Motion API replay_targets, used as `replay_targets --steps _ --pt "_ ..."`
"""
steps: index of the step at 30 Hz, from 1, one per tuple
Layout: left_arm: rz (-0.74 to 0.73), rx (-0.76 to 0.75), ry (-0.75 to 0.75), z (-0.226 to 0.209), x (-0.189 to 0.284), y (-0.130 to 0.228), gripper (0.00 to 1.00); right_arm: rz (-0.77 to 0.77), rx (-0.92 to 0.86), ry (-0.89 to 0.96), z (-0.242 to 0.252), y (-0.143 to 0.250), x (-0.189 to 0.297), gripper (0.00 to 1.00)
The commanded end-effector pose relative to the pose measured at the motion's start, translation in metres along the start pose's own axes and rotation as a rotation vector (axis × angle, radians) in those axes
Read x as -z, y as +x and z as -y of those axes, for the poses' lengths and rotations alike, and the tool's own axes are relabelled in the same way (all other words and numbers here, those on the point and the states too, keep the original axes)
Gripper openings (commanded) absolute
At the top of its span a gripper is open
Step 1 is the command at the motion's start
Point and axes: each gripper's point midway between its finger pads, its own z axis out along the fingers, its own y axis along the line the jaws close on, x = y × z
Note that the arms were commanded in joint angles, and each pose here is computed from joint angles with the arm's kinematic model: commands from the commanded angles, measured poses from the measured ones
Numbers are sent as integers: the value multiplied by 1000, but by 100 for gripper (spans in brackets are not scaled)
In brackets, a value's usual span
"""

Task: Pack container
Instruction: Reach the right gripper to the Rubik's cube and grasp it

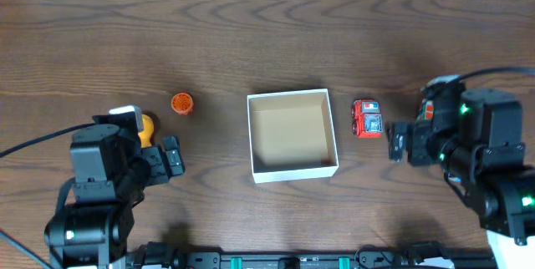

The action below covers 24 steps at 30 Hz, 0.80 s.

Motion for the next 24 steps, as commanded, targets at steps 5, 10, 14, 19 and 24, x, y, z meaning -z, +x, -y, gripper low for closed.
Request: replay_targets --steps 5,10,14,19,24 --pt "-26 12 6 1 0 3 98 19 -247 208 62 -37 -14 99" --pt "-26 12 6 1 0 3 98 -137 -370 297 115 -26 -66 99" --pt "-26 12 6 1 0 3 98 -237 -429 314 141 -13 -106 99" --pt "-26 12 6 1 0 3 98 -327 -438 324 161 4 -143 99" --pt "-26 12 6 1 0 3 98 -393 -481 298 173 20 -175 99"
